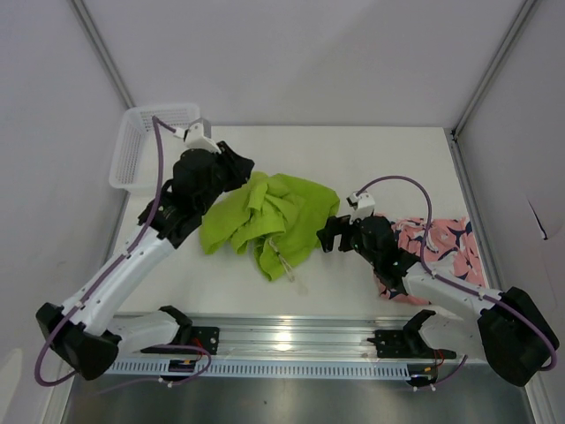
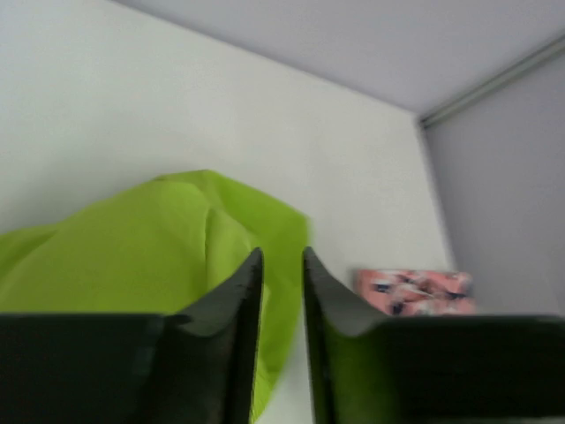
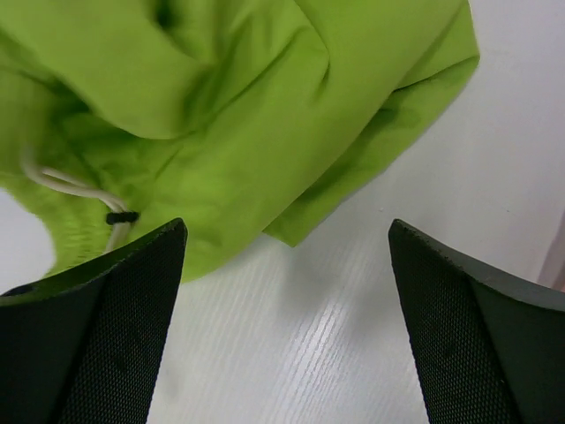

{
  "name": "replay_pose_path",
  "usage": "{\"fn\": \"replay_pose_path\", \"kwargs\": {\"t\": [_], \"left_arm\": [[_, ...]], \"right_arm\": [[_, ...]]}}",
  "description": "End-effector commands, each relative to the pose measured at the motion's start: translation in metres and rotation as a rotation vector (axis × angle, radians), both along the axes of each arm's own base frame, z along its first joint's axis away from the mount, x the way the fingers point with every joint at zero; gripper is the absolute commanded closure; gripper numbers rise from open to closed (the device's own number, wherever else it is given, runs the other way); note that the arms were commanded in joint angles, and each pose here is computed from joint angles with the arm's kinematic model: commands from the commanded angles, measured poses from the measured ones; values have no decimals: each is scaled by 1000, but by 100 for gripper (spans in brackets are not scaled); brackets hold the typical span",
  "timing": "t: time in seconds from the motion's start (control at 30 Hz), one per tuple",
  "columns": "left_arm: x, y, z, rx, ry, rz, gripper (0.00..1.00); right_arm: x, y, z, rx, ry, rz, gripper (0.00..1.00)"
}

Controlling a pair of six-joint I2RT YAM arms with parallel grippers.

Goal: Fold and stack the shorts
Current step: Move the shorts to the center of the board, then flatten the shorts out

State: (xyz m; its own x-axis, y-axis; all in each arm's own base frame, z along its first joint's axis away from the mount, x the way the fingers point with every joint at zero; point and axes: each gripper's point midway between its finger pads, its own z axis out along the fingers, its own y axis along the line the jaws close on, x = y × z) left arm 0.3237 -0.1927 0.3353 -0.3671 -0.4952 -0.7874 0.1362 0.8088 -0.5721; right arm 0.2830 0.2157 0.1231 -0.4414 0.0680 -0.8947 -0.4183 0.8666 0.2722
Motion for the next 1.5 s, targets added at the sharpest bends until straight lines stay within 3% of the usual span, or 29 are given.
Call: {"fn": "replay_pose_path", "kwargs": {"t": [0.0,0.07,0.1,0.17,0.3,0.43,0.67,0.8,0.87,1.1,1.47], "left_arm": [[52,56,-80,152,230,174,77],[63,47,-98,82,330,47,81],[69,51,-119,86,398,22,69],[69,49,-118,97,408,5,57],[48,36,-89,101,284,-11,33],[7,23,-59,152,195,-26,30],[-76,-26,-69,228,163,-193,30],[-110,-49,-96,310,168,-302,31],[-124,-61,-114,356,176,-352,31],[-144,-97,-192,498,280,-458,34],[-128,-89,-276,791,452,-330,36]], "right_arm": [[8,8,22,41,-44,14,4],[8,7,22,40,-43,11,4],[9,7,23,41,-46,8,4],[9,6,23,44,-44,5,4],[11,6,21,45,-36,-2,4],[14,2,16,36,-18,-25,4],[27,-15,3,45,58,-113,6],[35,-27,-4,89,115,-142,15],[37,-30,-7,124,150,-139,24],[41,-32,-21,150,219,-134,33],[40,-37,-12,167,192,-140,35]]}}
